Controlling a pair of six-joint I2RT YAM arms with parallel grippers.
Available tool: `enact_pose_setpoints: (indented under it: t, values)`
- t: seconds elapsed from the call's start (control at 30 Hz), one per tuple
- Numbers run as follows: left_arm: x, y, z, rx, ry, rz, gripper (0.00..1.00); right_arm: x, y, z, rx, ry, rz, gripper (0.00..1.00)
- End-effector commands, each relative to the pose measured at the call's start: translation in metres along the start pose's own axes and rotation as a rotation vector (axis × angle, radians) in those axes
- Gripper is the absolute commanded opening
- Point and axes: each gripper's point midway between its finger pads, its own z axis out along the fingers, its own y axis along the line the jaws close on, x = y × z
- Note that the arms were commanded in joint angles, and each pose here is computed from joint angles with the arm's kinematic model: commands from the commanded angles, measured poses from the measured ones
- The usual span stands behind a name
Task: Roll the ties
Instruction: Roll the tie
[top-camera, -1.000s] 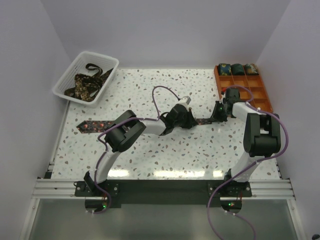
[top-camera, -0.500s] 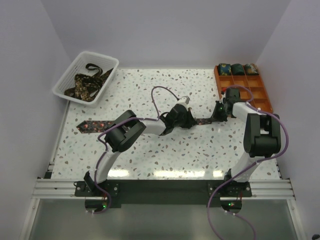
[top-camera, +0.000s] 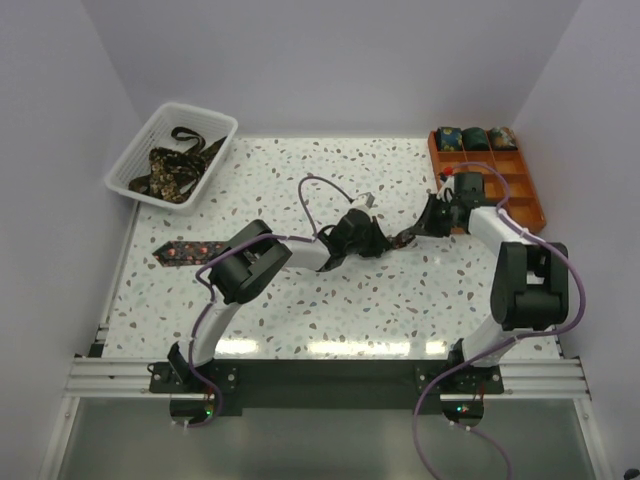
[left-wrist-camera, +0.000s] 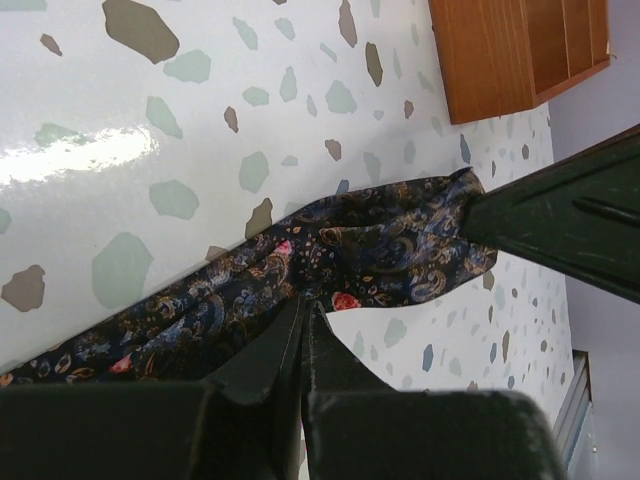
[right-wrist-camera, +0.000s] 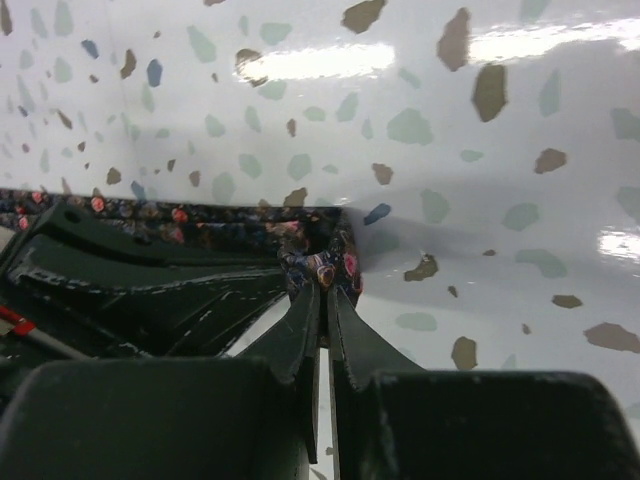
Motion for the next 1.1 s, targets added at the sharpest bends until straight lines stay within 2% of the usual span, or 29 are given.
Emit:
enact_pose_setpoints:
  t: [0.0, 0.23, 0.37, 0.6, 1.07]
  values:
    - [0.004, 0.011, -0.001, -0.013, 0.008, -0.033, 0.03, 0.007, 0.038, -0.002, -0.132, 0.018, -0.039, 0.0]
    - [0.003, 0.012, -0.002, -0.006, 0.001, -0.044, 0.03, 0.014, 0.07, 0.007, -0.186, 0.055, -0.067, 0.0]
    - [0.003, 0.011, -0.003, 0.006, -0.001, -0.055, 0.03, 0.016, 0.082, 0.011, -0.218, 0.072, -0.024, 0.0]
    - [0.006, 0.013, -0.005, 0.019, -0.001, -0.079, 0.03, 0.02, 0.083, 0.019, -0.209, 0.085, 0.038, 0.07]
    - [-0.011, -0.002, -0.016, 0.068, -0.038, -0.074, 0.05, 0.013, 0.075, 0.022, -0.157, 0.07, 0.034, 0.0]
